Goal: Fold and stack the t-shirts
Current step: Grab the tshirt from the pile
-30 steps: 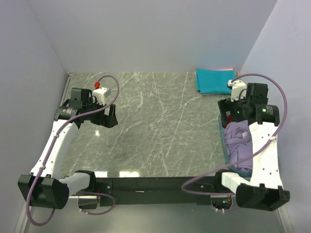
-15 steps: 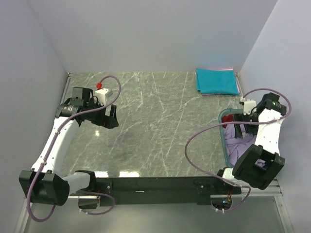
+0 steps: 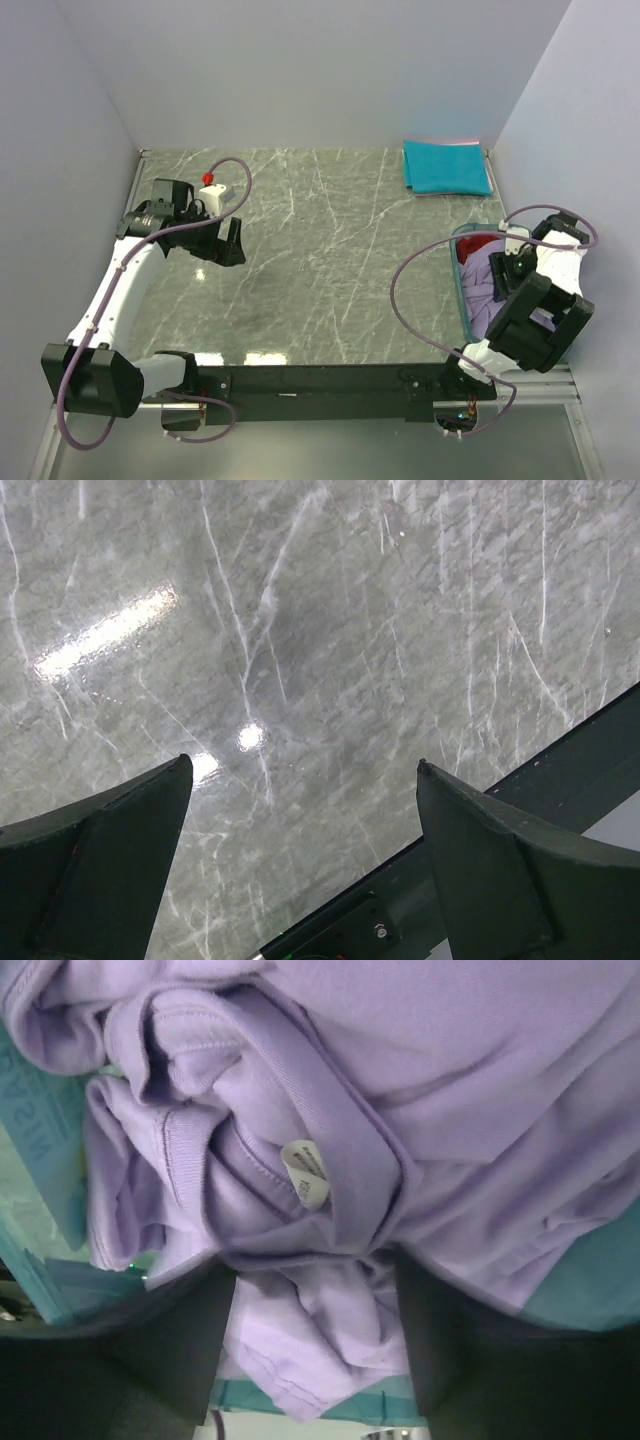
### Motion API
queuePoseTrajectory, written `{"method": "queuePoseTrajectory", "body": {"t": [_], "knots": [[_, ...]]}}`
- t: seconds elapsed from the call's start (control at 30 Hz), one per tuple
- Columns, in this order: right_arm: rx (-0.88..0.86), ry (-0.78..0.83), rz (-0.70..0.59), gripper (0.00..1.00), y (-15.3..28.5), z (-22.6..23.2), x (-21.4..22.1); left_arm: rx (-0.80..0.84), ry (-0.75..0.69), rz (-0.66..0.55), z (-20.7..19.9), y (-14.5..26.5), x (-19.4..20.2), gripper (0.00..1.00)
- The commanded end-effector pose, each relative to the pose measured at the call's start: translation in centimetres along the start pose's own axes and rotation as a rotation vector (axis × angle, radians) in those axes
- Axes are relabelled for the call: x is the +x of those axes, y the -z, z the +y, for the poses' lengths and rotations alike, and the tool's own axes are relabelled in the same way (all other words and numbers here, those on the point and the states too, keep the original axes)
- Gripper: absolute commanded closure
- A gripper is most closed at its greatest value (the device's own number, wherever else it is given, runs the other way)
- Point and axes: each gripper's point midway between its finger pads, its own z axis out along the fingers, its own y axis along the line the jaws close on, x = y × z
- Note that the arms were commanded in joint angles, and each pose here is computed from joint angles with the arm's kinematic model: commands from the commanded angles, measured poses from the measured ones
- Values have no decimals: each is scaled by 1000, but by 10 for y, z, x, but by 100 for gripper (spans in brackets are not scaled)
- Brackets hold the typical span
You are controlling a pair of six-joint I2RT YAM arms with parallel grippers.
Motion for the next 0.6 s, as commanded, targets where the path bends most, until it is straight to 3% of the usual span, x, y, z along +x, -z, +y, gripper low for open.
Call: {"method": "queuePoseTrajectory", "body": {"t": [0.0,0.07,0.1,0.17,0.2,0.23,0.43,0.57], "knots": [[28,19,-44,45,14,-6,-6,31,-38,-35,-7,6,-12,1],[13,26,-63,54,24,-1,-8,27,-39,-37,-6,6,-12,1],[25,33,-85,65,32,-2,-13,31,-38,-35,-7,5,-11,1],[29,40,-109,76,43,1,-14,33,-38,-34,-7,6,-11,0],[45,43,-129,94,51,-1,-19,31,-40,-36,-7,6,-11,0],[44,44,-128,100,55,-1,-19,32,-42,-35,-7,6,-12,1],[49,67,-227,100,94,6,-35,25,-54,-42,-8,12,-16,1],[53,93,-363,100,135,18,-55,25,-59,-49,-9,14,-19,1]]}}
